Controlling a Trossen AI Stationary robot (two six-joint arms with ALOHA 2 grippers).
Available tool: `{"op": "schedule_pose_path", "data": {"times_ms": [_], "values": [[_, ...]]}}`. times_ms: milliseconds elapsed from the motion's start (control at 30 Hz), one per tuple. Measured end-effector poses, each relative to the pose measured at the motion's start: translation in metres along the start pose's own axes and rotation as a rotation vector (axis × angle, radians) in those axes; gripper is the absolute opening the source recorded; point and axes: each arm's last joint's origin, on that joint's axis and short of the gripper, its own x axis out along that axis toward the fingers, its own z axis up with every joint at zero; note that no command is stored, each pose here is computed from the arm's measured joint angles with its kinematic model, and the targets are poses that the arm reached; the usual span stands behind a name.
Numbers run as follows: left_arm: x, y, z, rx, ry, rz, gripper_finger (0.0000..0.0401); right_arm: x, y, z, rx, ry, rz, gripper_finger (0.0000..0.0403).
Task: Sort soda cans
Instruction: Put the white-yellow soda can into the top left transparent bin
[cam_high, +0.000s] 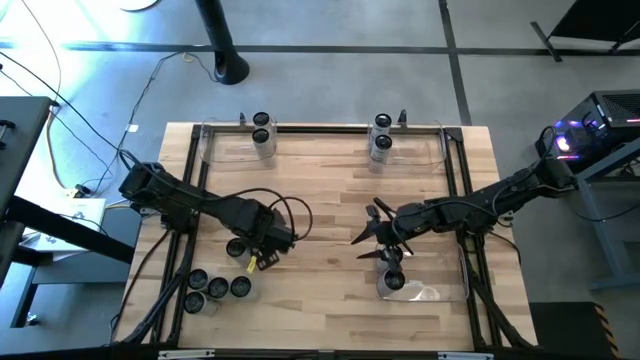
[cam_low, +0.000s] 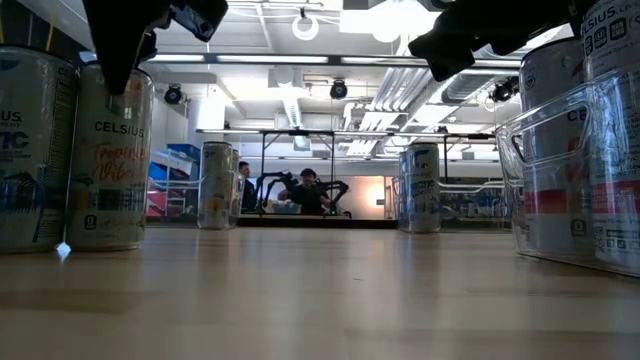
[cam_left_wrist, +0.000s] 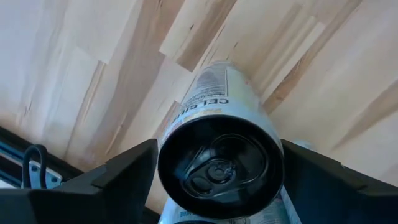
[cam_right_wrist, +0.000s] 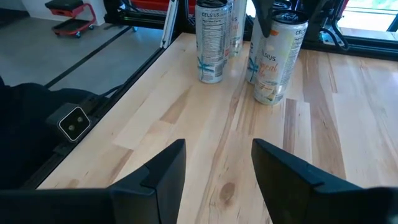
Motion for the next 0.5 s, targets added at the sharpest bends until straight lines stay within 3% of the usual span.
{"op": "schedule_pose_path", "data": {"times_ms": [200,367,500], "values": [[0.000,0.000,0.000,0.045,0.002,0.000,0.0246,0.000,0.000,0.000,0.000,0.000,0.000,0.0179],[0.000,0.002,-0.001,0.147,0.012,0.011,0.0245,0.000,0.000,0.000,-0.001,0.000,0.000,0.0179],[-0.003,0.010,0.001,0.166,0.045,0.044,0.0245,0.000,0.000,0.000,-0.002,0.000,0.000,0.0179]]}}
